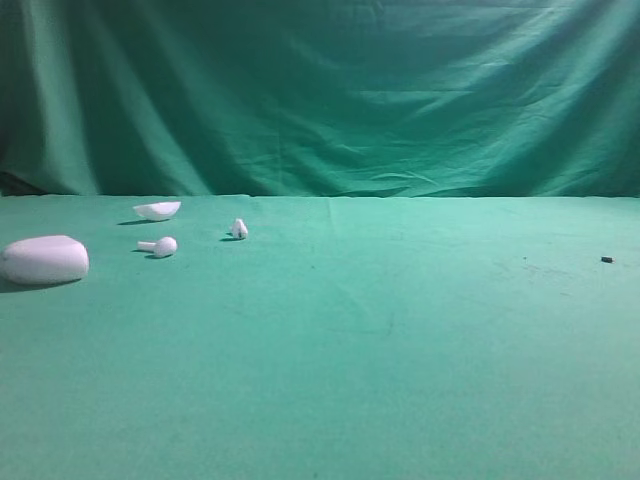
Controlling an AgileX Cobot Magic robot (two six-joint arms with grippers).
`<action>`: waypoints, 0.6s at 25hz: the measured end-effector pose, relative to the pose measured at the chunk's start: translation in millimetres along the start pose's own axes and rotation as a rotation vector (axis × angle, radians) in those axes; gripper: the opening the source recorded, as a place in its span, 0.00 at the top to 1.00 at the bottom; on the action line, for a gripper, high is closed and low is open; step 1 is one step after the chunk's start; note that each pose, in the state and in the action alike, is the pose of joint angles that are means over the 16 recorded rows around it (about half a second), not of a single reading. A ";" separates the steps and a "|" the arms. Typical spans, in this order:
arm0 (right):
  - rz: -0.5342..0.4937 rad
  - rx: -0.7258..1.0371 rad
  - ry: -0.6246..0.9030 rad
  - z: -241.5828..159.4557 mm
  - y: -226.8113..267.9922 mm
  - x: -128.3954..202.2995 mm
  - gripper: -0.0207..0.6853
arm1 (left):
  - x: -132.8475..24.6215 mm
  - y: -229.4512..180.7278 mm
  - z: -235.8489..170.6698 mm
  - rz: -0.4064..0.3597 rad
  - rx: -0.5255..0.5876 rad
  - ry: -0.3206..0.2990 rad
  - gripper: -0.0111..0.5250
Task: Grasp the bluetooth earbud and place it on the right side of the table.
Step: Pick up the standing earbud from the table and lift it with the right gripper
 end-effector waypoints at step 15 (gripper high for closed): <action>-0.001 -0.041 -0.006 5.7 0.1 -0.2 0.97 | 0.0 0.0 0.0 0.000 0.000 0.000 0.98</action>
Point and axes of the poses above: a point on each arm's last joint axis where the gripper is mounted, y pointing back along that axis away from the gripper, x along the wrist's bending axis when the last joint is at zero, z = x × y, the point moved 5 cm from there along -y, pointing out along that axis toward the gripper, and after that the axes turned 9 degrees about y, right-handed, at the moved point
